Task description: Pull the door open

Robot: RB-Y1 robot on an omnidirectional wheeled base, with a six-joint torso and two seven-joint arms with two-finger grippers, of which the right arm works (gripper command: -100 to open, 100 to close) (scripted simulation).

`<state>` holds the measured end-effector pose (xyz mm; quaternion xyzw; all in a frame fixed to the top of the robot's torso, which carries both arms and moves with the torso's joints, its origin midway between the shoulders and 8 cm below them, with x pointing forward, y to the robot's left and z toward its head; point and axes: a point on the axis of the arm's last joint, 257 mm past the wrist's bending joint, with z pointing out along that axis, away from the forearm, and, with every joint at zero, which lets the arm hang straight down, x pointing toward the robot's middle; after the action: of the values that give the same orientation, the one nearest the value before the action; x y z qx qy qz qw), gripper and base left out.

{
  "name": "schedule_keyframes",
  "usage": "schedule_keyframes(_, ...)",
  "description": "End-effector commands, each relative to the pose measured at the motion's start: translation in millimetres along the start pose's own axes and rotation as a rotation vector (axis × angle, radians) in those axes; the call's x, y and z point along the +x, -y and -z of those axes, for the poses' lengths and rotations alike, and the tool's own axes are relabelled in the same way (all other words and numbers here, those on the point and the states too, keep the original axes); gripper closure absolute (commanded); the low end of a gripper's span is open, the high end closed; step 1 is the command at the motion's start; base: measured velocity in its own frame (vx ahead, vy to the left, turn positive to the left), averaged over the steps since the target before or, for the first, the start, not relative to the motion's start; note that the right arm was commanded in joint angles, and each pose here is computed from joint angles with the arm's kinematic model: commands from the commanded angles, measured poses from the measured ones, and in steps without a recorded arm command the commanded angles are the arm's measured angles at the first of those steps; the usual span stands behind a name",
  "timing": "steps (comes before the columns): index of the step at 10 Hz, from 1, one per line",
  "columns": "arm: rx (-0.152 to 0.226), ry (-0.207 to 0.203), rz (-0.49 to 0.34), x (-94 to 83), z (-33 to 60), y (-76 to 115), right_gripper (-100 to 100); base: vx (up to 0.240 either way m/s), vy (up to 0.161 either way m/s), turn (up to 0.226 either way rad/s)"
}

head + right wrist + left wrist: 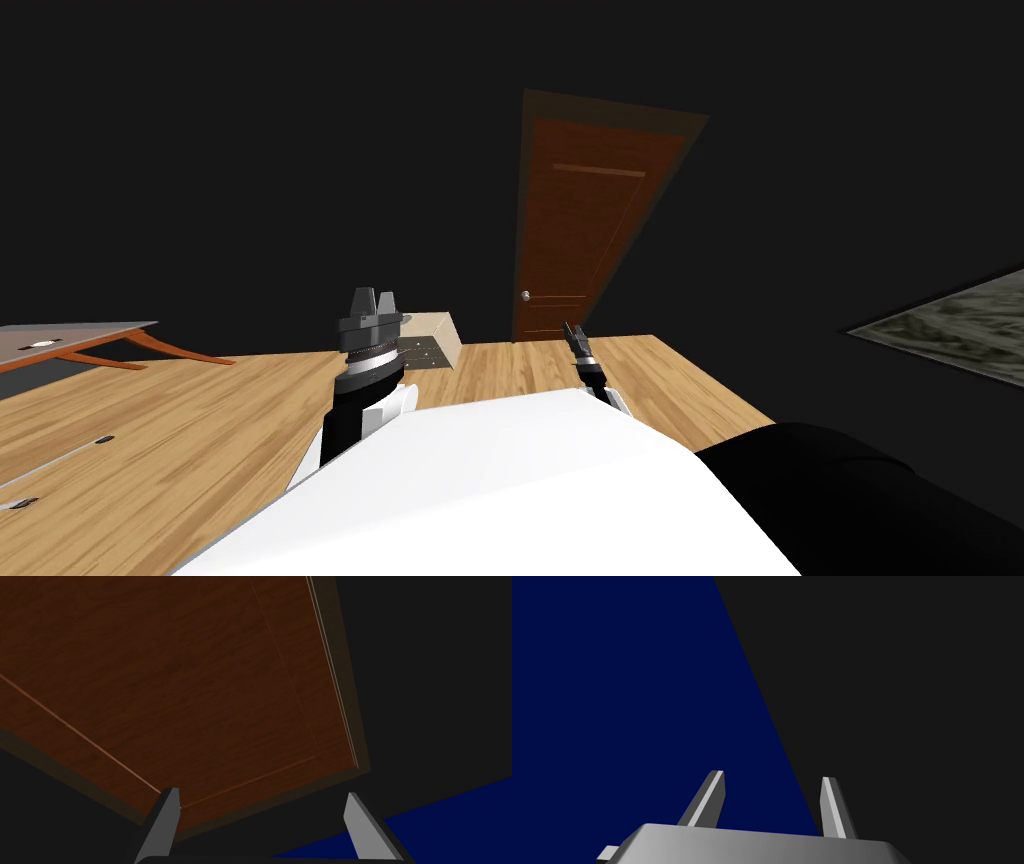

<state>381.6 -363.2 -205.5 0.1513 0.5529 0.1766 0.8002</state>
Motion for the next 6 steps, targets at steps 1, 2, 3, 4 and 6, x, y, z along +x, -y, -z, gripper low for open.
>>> schedule_keyframes(1, 0.005, -0.017, 0.038, 7.1, 6.2, 5.9, -100, 0.100, 0.044, -0.007)
schedule_keyframes(2, 0.008, -0.027, 0.057, 11.0, 9.0, 9.5, -100, 0.092, 0.034, -0.007)
schedule_keyframes(3, 0.012, -0.037, 0.076, 14.9, 12.0, 13.0, -100, 0.116, 0.024, -0.007)
schedule_keyframes(4, 0.018, -0.057, 0.112, 22.8, 18.0, 19.8, -100, 0.157, 0.057, -0.007)
schedule_keyframes(6, 0.024, -0.078, 0.147, 30.5, 24.3, 26.4, -100, 0.124, 0.044, -0.010)
